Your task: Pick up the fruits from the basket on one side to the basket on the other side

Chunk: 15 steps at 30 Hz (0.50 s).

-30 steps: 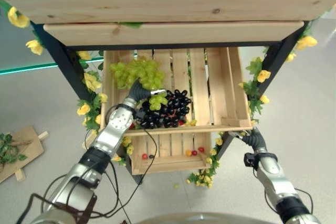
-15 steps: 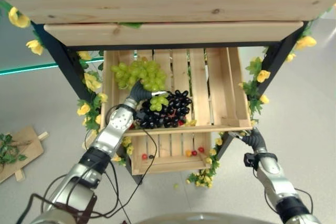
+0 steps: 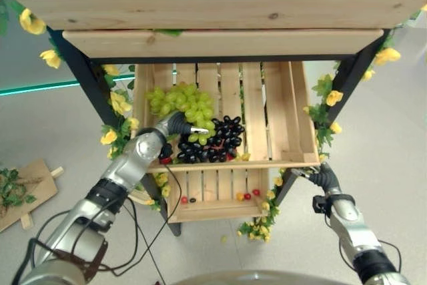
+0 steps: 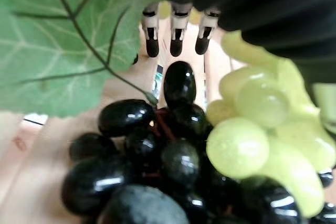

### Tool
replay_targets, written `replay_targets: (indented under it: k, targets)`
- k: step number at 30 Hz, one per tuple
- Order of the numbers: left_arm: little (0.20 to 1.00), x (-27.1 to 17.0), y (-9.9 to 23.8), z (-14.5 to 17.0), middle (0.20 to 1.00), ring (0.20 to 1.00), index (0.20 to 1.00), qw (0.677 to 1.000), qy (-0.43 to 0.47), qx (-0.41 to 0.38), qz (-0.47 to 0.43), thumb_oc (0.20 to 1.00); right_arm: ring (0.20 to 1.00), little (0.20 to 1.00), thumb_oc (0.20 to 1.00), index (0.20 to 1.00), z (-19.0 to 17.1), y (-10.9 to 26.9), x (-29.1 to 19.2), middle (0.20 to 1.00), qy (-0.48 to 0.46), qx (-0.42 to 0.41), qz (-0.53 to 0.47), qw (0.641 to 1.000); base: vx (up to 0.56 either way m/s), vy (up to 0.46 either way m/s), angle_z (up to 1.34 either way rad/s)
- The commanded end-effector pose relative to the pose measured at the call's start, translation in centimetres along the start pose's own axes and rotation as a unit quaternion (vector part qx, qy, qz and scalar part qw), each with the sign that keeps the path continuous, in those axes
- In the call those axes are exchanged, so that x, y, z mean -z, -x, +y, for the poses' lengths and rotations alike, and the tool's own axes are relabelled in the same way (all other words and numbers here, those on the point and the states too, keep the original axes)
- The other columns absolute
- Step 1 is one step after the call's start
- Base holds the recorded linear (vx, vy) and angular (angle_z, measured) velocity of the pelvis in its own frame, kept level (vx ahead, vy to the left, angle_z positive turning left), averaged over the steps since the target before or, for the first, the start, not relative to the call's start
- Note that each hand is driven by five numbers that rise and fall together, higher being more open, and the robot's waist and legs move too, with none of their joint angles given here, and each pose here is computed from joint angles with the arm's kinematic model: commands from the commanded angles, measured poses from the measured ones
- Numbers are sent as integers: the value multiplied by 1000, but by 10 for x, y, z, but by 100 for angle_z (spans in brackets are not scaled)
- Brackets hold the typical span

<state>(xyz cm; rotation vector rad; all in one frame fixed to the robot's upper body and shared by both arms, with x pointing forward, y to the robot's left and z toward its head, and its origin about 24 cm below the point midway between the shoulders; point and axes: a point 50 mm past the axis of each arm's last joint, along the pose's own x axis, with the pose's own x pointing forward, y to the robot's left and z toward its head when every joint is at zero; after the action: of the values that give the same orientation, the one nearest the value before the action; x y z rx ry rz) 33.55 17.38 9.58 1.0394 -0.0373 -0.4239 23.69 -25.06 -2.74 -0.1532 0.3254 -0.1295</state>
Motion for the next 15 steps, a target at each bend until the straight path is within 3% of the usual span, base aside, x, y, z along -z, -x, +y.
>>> replay_targets:
  k: [1, 9, 15]
  targets:
    - [1000, 33, 2, 43, 1000, 1000, 1000, 986, -126, -11, 107, 1000, 1000, 1000, 1000, 1000, 6, -13, -43, 1000, 13, -27, -90, 995, 0, 0, 0]
    - [1000, 30, 7, 61, 1000, 1000, 1000, 975, -189, 30, 113, 1000, 1000, 1000, 1000, 1000, 4, -12, -40, 1000, 14, -33, -84, 996, 0, 0, 0]
    - [1000, -2, 20, 107, 1000, 1000, 1000, 978, -201, -32, 45, 1000, 1000, 1000, 1000, 1000, 3, -11, -35, 1000, 12, -38, -76, 996, 0, 0, 0]
